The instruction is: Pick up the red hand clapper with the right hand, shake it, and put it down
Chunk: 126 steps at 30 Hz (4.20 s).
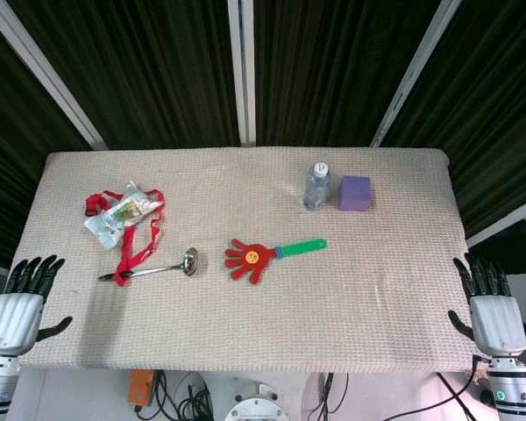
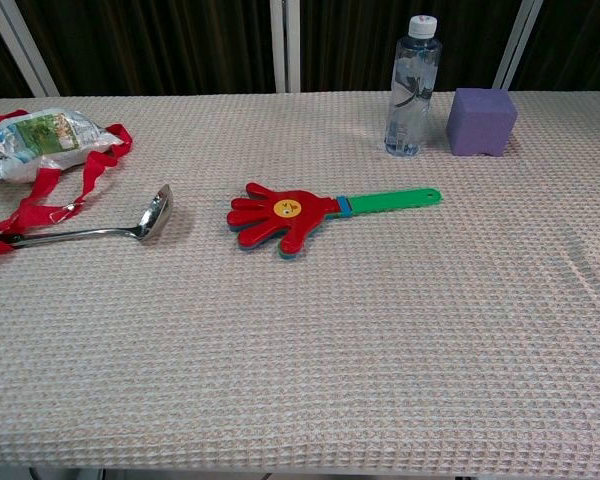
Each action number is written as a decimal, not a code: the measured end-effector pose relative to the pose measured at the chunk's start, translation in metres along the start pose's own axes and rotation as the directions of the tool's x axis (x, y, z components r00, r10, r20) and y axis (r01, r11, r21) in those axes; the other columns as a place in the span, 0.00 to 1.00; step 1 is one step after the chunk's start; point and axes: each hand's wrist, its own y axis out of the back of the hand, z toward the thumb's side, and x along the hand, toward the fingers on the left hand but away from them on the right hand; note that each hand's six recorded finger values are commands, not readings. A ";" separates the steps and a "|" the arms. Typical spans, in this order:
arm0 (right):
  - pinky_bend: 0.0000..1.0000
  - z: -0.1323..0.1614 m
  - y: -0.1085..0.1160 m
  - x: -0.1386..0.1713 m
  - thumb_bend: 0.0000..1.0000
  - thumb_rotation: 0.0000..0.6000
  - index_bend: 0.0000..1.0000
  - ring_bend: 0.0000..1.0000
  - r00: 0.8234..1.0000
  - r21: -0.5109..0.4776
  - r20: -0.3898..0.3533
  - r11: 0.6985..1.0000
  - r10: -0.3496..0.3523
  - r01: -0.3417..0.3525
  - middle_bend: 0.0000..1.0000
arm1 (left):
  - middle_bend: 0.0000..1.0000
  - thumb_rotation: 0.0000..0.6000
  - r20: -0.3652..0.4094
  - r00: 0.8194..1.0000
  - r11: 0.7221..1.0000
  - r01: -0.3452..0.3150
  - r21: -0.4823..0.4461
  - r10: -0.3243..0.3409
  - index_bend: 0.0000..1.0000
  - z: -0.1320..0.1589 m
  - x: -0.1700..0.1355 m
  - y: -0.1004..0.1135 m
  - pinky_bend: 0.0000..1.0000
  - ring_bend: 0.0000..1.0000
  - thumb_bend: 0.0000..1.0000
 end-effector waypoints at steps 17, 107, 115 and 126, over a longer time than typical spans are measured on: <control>0.00 0.018 -0.006 -0.015 0.14 1.00 0.00 0.00 0.997 -0.055 -0.046 0.996 0.069 -0.071 0.00 | 0.05 1.00 -0.007 1.000 1.000 -0.010 0.005 0.010 0.08 0.000 -0.008 0.003 0.00 0.00 0.12; 0.14 0.335 -0.078 -0.172 0.30 1.00 0.91 0.24 0.927 -0.233 -0.350 0.946 0.136 -0.227 0.57 | 0.05 1.00 -0.026 0.999 0.998 -0.031 -0.048 0.029 0.08 -0.018 -0.016 0.018 0.00 0.00 0.13; 0.56 0.311 -0.060 -0.163 0.33 1.00 0.94 0.39 0.925 -0.457 -0.348 0.835 0.150 -0.308 0.60 | 0.05 1.00 -0.020 1.000 0.998 -0.024 -0.053 0.023 0.08 -0.014 -0.015 0.017 0.00 0.00 0.13; 0.80 0.290 -0.032 -0.157 0.34 1.00 1.00 0.56 0.948 -0.749 -0.303 0.592 0.094 -0.298 0.66 | 0.05 1.00 -0.017 1.000 0.999 -0.012 -0.049 0.011 0.08 -0.010 -0.014 0.016 0.00 0.00 0.13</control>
